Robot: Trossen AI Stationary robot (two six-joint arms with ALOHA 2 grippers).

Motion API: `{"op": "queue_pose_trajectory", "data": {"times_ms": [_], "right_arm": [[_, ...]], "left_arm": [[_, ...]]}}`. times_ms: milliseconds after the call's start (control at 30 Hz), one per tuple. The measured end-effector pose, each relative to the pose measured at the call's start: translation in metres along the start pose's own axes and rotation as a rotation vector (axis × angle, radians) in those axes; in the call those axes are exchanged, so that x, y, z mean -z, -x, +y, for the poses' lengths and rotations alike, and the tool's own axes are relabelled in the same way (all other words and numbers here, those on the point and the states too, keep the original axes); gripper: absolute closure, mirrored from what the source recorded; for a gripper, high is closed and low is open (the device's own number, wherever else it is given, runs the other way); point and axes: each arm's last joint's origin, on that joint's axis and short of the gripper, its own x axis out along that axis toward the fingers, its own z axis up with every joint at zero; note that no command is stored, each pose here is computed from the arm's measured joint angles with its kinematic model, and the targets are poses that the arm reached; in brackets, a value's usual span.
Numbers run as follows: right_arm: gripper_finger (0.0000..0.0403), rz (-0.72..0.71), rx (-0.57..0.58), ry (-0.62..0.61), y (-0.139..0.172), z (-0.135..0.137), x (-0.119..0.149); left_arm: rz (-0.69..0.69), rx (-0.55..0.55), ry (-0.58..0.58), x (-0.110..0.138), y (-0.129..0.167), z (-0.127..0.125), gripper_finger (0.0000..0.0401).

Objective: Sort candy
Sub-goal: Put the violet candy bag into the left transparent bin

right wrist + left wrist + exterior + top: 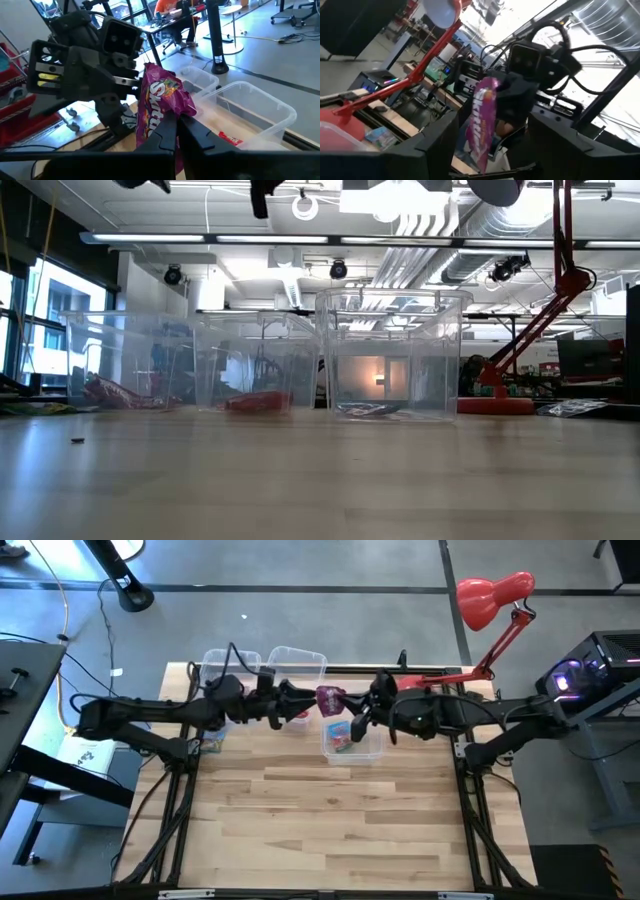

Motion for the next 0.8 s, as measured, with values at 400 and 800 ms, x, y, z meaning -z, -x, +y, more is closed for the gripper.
{"op": "queue_pose_trajectory", "data": {"times_ms": [400, 800], "right_arm": [[0.0403, 0.029, -0.046, -0.031, -0.02, 0.002, 0.008], [0.0345, -0.048, -0.102, -0.088, -0.017, 0.005, -0.002]], "left_arm": [[-0.004, -0.043, -0.001, 0.005, -0.005, 0.006, 0.0171], [0.01, -0.071, -0.013, 0.005, -0.004, 0.01, 0.0382]]}}
